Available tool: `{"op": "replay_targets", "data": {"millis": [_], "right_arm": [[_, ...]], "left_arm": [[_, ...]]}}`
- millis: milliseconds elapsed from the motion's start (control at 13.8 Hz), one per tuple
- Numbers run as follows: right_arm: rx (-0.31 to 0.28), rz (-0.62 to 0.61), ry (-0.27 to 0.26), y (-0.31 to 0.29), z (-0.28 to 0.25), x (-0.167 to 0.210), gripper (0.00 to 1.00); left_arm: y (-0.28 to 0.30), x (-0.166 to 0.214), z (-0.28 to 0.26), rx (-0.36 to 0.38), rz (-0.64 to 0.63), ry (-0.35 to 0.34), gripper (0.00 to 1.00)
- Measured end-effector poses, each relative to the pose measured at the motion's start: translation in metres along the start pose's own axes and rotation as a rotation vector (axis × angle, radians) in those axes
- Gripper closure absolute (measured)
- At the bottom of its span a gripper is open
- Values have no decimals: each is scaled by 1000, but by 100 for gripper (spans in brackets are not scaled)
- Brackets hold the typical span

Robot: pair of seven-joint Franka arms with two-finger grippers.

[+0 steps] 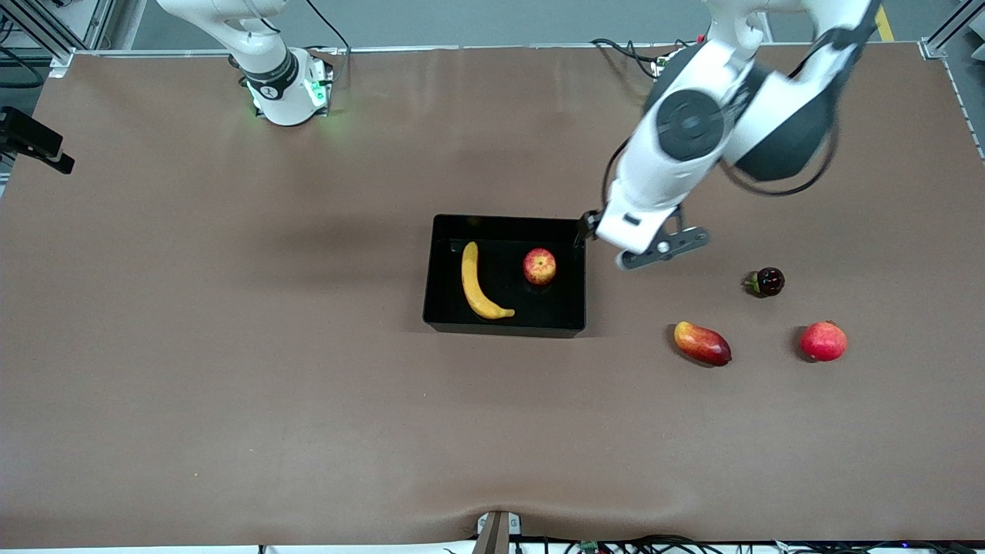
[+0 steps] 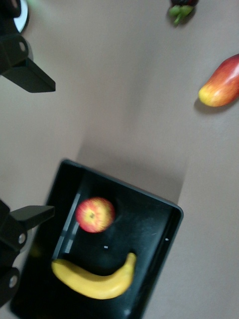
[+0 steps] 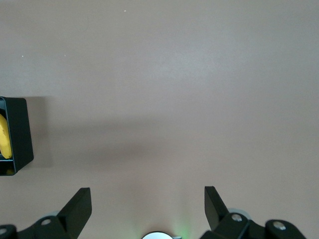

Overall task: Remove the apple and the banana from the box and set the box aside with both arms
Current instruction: 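Reach the left gripper into the black tray toward the apple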

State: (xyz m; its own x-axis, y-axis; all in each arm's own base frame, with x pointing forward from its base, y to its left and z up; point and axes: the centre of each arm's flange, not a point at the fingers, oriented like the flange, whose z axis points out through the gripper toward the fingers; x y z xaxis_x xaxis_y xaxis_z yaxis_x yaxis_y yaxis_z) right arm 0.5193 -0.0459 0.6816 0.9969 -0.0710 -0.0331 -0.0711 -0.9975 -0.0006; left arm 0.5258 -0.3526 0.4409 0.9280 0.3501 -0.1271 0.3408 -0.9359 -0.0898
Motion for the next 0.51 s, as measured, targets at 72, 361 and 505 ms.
{"op": "replay_targets", "data": {"millis": [72,361,505], "right_arm": [[0,0,0,0,0,0,0],[0,0,0,0,0,0,0],[0,0,0,0,0,0,0]], "left_arm": [[17,-6,19,-3,-43,1,0],[65,-24,90,1,-164,34,0],[76,-27,120,4,-199,52,0]]}}
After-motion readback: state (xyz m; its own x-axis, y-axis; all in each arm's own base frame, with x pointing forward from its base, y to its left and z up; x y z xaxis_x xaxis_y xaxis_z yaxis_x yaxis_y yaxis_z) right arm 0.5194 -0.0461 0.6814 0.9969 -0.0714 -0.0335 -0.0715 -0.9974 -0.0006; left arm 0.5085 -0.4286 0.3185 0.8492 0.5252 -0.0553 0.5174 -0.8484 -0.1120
